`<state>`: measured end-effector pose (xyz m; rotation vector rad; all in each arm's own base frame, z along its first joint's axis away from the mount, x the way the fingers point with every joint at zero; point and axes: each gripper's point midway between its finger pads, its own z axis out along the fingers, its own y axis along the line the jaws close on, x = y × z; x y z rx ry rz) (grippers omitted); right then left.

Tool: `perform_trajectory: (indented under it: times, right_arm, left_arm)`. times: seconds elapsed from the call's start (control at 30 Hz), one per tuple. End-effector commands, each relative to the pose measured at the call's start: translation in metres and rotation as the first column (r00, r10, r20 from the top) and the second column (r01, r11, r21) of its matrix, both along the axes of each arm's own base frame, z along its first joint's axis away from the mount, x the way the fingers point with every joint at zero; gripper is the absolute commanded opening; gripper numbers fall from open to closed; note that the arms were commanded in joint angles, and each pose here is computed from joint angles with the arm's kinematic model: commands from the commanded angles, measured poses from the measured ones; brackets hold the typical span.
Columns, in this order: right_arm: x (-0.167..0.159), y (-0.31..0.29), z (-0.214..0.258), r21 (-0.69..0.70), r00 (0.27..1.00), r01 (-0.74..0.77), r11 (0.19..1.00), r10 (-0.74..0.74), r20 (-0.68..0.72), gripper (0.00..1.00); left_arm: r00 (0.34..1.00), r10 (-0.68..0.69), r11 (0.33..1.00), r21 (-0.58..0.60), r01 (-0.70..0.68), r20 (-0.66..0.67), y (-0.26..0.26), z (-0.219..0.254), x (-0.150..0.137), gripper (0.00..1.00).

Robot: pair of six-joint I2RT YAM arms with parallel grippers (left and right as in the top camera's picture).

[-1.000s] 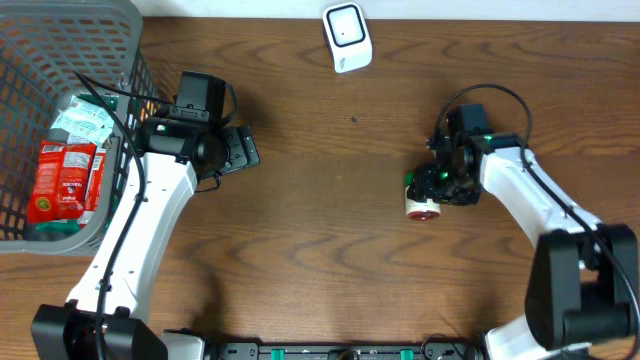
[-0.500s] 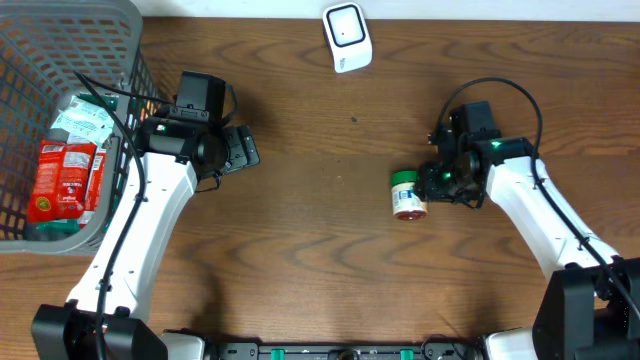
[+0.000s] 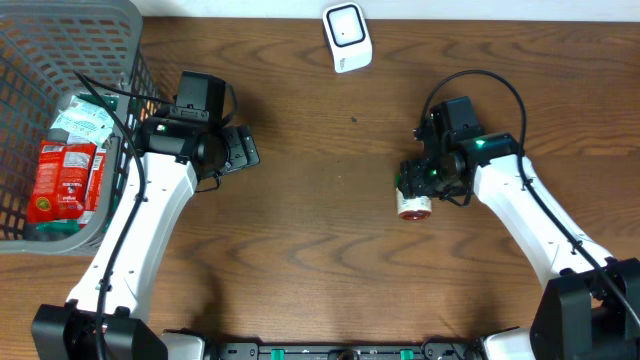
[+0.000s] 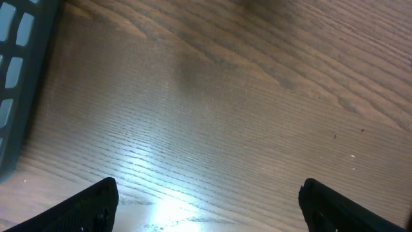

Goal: Scan the item barcode

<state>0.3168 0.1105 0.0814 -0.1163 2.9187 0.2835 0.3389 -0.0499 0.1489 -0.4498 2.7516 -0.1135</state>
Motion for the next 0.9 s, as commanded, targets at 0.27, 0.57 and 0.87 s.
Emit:
perform_trajectory:
  times: [0.27, 0.57, 0.87]
  right_arm:
    - [0.000, 0.013, 0.007, -0.019, 1.000, 0.008, 1.000, -0.008, 0.020, 0.76]
    - [-0.003, 0.018, 0.007, -0.222, 0.995, 0.031, 0.974, -0.008, 0.103, 0.77]
    - [-0.006, 0.022, -0.012, -0.349, 0.994, 0.038, 0.936, -0.001, 0.107, 0.77]
  left_arm:
    - [1.000, -0.003, 1.000, 0.010, 0.003, -0.004, 0.003, 0.000, -0.001, 0.90]
    - [1.000, -0.003, 1.000, 0.010, 0.003, -0.004, 0.003, 0.000, -0.001, 0.90]
    - [1.000, -0.003, 1.000, 0.010, 0.003, -0.004, 0.003, 0.000, -0.001, 0.90]
